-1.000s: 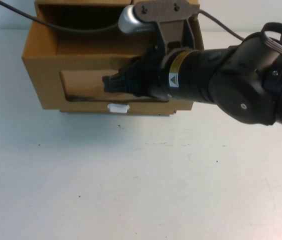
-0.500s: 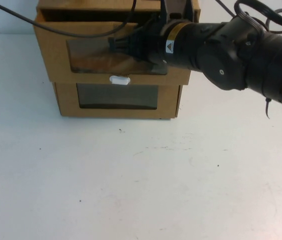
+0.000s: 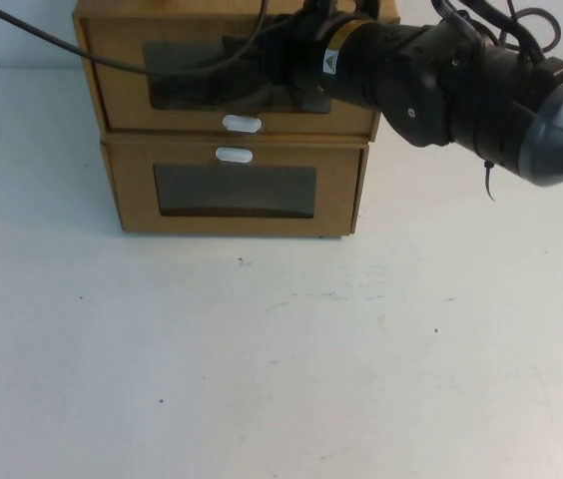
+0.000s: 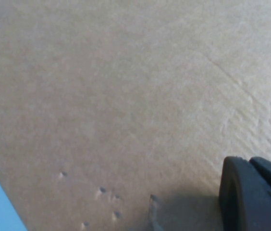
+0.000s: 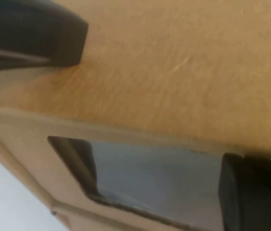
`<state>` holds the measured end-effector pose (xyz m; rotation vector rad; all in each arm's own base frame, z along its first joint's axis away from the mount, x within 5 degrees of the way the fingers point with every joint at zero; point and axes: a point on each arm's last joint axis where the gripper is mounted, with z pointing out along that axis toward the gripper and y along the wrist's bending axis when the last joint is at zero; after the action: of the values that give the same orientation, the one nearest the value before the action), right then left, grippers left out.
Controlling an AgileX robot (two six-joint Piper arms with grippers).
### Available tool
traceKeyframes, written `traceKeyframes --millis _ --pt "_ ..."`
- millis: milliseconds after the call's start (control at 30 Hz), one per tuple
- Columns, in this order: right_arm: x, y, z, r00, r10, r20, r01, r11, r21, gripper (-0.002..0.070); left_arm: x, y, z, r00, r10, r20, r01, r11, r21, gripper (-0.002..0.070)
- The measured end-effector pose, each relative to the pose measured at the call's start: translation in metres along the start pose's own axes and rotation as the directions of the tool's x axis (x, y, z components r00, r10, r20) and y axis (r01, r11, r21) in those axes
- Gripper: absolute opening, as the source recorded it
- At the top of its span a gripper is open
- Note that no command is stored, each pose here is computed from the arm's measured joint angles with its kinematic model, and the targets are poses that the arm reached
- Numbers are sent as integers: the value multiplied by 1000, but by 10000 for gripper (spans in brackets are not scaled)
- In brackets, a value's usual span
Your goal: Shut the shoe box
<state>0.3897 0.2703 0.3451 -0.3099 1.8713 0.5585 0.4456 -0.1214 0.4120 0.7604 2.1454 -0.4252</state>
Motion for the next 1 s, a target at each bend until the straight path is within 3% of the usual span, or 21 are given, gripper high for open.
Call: traceKeyframes --millis 167,367,600,800,1000 --pt "1 -2 3 1000 10 -9 -10 1000 7 -12 0 0 0 1000 0 0 0 1000 0 -5" --pt "-6 7 -24 990 -33 -140 38 999 28 -11 -3 -2 -6 1000 13 7 -13 1000 -5 -5" --pt "-54 39 -124 976 -123 -181 113 991 -66 -11 -13 -6 -25 997 59 52 -57 998 -36 -5" --pt "-73 34 -220 962 -135 -237 125 990 -58 -11 -19 -15 -46 995 65 73 -62 997 -36 -5" --pt "-45 13 -308 970 -73 -231 69 997 -25 -11 -32 -37 -98 981 107 163 -98 994 -57 -5"
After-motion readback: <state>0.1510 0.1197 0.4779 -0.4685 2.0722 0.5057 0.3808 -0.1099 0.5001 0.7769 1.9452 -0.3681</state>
